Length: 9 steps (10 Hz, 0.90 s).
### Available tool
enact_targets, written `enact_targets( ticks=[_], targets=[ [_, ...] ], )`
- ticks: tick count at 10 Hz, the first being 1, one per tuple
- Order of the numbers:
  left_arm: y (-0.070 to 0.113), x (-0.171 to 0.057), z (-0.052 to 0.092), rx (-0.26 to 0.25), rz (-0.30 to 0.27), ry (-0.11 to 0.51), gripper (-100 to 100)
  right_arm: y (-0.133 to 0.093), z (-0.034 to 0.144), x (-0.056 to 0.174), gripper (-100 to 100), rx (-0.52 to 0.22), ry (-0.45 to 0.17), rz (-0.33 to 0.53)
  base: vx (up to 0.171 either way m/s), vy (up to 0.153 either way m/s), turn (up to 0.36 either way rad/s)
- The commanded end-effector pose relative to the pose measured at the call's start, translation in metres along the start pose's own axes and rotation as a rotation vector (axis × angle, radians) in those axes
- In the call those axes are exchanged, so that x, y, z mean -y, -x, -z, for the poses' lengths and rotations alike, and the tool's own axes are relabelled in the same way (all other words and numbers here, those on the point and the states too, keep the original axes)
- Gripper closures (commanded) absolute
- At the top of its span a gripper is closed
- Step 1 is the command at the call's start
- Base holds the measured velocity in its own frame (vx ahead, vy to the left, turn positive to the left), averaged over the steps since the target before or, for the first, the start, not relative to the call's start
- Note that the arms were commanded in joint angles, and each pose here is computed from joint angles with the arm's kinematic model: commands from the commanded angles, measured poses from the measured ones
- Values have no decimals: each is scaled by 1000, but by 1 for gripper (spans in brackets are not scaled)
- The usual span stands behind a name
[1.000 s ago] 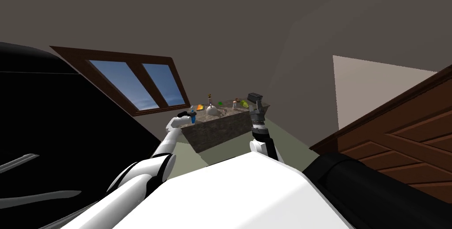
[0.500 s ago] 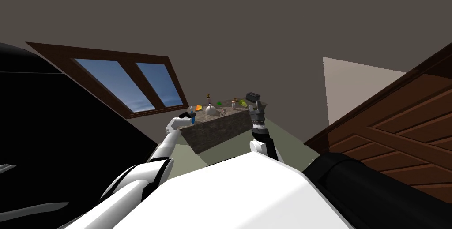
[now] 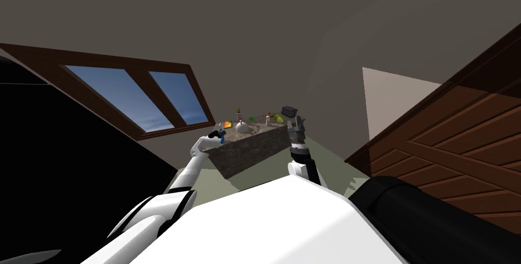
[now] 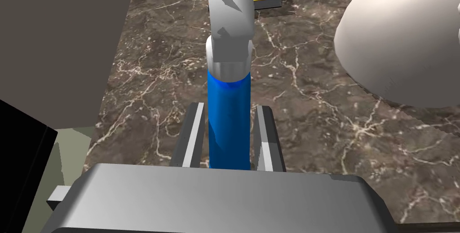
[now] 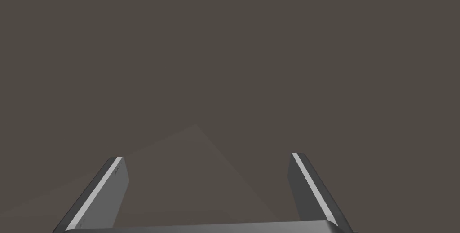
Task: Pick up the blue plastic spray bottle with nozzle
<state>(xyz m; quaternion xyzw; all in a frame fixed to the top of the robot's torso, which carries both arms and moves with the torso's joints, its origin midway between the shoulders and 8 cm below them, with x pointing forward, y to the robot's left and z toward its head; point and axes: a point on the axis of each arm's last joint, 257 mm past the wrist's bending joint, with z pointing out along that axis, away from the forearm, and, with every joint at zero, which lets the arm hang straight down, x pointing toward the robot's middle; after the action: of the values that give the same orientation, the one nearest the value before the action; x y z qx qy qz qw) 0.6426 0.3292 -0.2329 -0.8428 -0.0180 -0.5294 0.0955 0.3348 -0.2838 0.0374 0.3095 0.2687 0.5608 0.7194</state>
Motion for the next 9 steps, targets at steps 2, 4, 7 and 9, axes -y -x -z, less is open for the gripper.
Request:
enact_targets(
  ticks=[2, 4, 7, 9],
  targets=[
    [-4, 1, 0, -10, 62, -6, 100, 0, 0, 0, 0, 0, 0, 0, -4, 0, 19],
    [17, 6, 7, 15, 28, -36, 100, 0, 0, 0, 0, 0, 0, 0, -10, 18, -129],
    [-1, 1, 14, -33, 62, -40, 100, 0, 0, 0, 0, 0, 0, 0, -11, 45, -43],
    [-1, 1, 14, -34, 119, -39, 100, 0, 0, 0, 0, 0, 0, 0, 0, -3, -3]
  ],
)
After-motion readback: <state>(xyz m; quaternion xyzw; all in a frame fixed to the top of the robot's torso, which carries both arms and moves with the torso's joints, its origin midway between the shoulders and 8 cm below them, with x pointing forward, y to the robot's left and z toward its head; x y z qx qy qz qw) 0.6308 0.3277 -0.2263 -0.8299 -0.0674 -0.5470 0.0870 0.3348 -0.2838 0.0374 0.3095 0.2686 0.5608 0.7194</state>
